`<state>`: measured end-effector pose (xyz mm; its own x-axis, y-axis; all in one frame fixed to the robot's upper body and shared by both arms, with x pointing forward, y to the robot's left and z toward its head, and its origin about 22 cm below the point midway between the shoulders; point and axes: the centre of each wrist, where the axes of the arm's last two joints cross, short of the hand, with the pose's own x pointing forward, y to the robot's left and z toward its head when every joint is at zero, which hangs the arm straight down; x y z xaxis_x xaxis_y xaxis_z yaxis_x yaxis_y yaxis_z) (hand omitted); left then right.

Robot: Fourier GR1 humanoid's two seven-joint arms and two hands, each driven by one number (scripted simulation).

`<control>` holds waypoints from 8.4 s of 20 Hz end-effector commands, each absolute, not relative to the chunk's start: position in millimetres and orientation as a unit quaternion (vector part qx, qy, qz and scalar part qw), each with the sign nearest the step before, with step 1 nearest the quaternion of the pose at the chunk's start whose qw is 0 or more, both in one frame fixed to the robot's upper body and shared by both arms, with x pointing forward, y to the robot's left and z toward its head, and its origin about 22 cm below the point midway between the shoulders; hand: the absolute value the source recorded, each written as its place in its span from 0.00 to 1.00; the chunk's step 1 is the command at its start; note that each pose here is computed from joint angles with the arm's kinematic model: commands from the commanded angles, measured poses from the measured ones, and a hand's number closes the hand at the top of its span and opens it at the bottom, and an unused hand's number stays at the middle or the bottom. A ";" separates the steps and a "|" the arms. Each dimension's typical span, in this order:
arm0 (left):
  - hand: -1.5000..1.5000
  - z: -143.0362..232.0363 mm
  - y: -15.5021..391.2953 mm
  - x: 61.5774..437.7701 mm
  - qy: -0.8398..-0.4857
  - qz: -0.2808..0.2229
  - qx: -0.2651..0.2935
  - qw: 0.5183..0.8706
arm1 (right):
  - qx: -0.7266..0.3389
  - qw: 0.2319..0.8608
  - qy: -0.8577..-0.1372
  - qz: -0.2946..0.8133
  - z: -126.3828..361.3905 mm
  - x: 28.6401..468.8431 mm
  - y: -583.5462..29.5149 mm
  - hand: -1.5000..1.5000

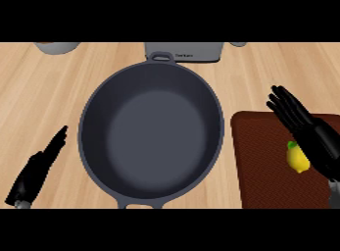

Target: Pick the lemon from the tray and place it in the pot

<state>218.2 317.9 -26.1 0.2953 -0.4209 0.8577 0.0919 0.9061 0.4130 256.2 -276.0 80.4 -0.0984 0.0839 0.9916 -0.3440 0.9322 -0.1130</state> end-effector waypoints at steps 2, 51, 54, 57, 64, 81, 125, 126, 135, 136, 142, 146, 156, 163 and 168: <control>0.50 -7.5 337.9 225.5 -0.584 -0.128 0.184 0.780 | -0.031 0.681 -0.723 0.110 71.3 260.3 -287.3 1.00; 0.50 19.2 335.6 255.6 -0.536 -0.053 0.245 0.806 | -0.532 0.792 -0.227 0.194 84.6 265.8 -237.3 0.00; 0.50 18.8 341.2 258.1 -0.535 -0.051 0.240 0.808 | -0.531 0.791 -0.223 0.206 78.9 260.3 -245.2 0.00; 0.50 25.0 324.0 263.1 -0.545 -0.047 0.235 0.803 | -0.526 0.796 -0.224 0.201 55.6 281.5 -244.8 0.00; 0.50 31.1 316.4 270.0 -0.544 -0.052 0.244 0.802 | -0.547 0.780 -0.225 0.207 39.3 284.5 -252.0 0.00; 0.50 16.9 333.8 259.5 -0.545 -0.049 0.244 0.801 | -0.509 0.818 -0.183 0.194 20.3 305.4 -286.9 0.00; 0.50 15.1 337.6 248.2 -0.532 -0.032 0.259 0.806 | -0.451 0.449 -0.642 0.428 144.3 227.5 -278.4 1.00; 0.50 17.5 343.1 257.8 -0.534 -0.032 0.259 0.804 | -0.444 0.440 -0.669 0.402 147.4 222.0 -263.0 1.00; 0.50 22.8 315.7 260.7 -0.531 -0.045 0.247 0.810 | -0.389 0.359 -0.782 0.329 233.0 172.1 -254.8 1.00; 0.50 23.6 327.7 266.8 -0.543 -0.043 0.247 0.802 | -0.393 0.360 -0.781 0.325 243.6 154.3 -234.9 1.00; 0.50 23.8 327.3 262.0 -0.541 -0.051 0.239 0.804 | -0.358 0.384 -0.773 0.356 274.8 171.4 -193.0 1.00; 0.50 24.9 312.3 264.4 -0.548 -0.057 0.239 0.800 | -0.343 0.409 -0.757 0.378 280.0 188.0 -141.6 1.00; 0.50 29.2 318.6 267.7 -0.537 -0.053 0.248 0.805 | -0.302 0.464 -0.719 0.421 251.5 248.0 -60.0 1.00; 0.50 40.6 323.3 275.1 -0.552 -0.051 0.240 0.797 | -0.252 0.548 -0.676 0.424 218.2 275.8 -33.3 1.00; 0.50 28.7 326.5 268.6 -0.545 -0.058 0.240 0.801 | -0.211 0.583 -0.655 0.432 186.4 298.4 -13.8 0.00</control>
<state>266.4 328.0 31.4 0.4022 -0.3556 0.8437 -0.1701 0.8764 0.4505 286.6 -25.4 211.9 -0.2719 0.8063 0.5253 -0.1680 0.4977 -0.8509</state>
